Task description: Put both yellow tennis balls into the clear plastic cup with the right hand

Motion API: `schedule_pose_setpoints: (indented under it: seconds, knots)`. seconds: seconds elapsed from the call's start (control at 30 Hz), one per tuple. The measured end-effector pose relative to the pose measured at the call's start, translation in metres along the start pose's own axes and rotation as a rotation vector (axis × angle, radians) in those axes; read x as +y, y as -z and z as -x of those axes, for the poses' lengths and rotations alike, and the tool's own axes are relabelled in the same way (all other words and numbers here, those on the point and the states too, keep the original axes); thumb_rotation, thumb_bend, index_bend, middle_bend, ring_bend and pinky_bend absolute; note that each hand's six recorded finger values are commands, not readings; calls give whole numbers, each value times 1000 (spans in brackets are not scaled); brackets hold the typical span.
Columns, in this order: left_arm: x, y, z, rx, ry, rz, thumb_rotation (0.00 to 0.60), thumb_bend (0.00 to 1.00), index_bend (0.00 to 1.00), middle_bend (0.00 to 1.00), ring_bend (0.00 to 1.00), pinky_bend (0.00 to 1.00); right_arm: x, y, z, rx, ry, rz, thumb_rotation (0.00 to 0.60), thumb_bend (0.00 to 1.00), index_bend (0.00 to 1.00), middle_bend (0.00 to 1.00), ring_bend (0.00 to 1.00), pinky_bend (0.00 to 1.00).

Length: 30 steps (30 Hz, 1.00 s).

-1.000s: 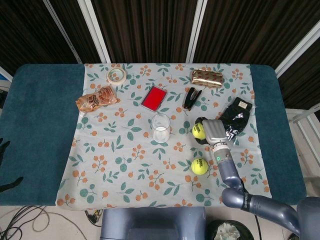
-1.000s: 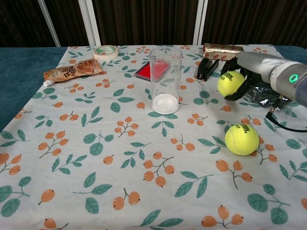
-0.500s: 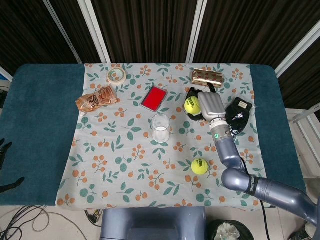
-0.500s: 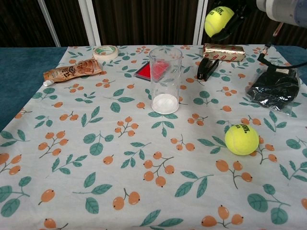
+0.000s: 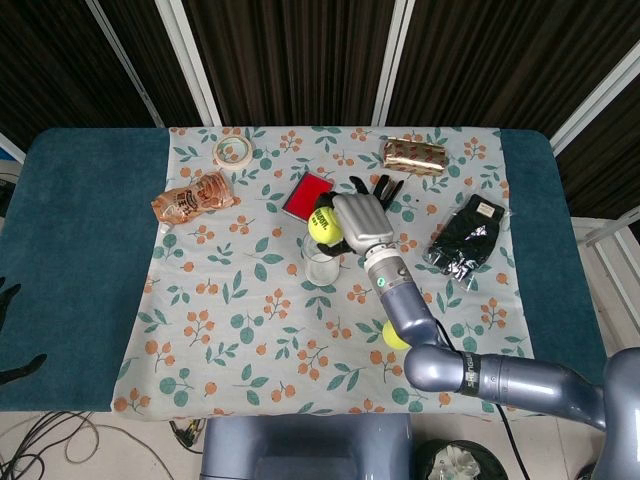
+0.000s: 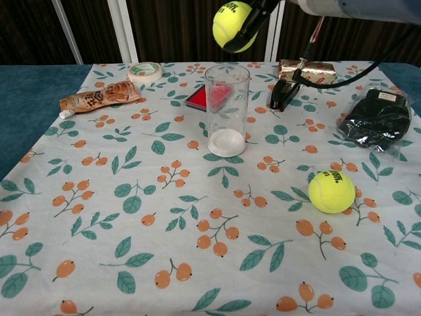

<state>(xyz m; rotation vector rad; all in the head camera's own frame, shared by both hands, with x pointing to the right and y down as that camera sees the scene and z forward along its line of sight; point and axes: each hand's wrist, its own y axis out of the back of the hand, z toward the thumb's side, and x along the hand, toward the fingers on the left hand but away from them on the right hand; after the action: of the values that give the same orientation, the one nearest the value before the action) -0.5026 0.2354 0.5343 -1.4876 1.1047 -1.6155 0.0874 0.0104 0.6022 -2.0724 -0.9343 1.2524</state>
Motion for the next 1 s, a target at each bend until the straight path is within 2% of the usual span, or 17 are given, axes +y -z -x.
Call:
schedule_pose_setpoints:
  seconds: [0.13,0.33,0.53,0.8,1.0]
  knots:
    - [0,0,0,0,-2,0,600,42,118,0,0,0,-11,-4,-3,11,-39,-14,600,475,369,292,436,0]
    - [1,1,0,6,-6,-5,600,42,118,0,0,1,-28,-3,-6,20,-113,-64,600,338,296,225,310,0]
    - [2,3,-1,14,-12,-6,600,42,118,0,0,1,-26,-3,-4,7,-118,-49,600,238,224,129,168,0]
    - [2,3,0,17,-12,-9,600,42,119,0,0,1,-14,0,-4,1,-97,-45,600,235,199,110,144,0]
    - [3,4,0,22,-14,-7,600,42,118,0,0,1,9,21,-14,-30,-58,-32,600,234,193,110,145,0]
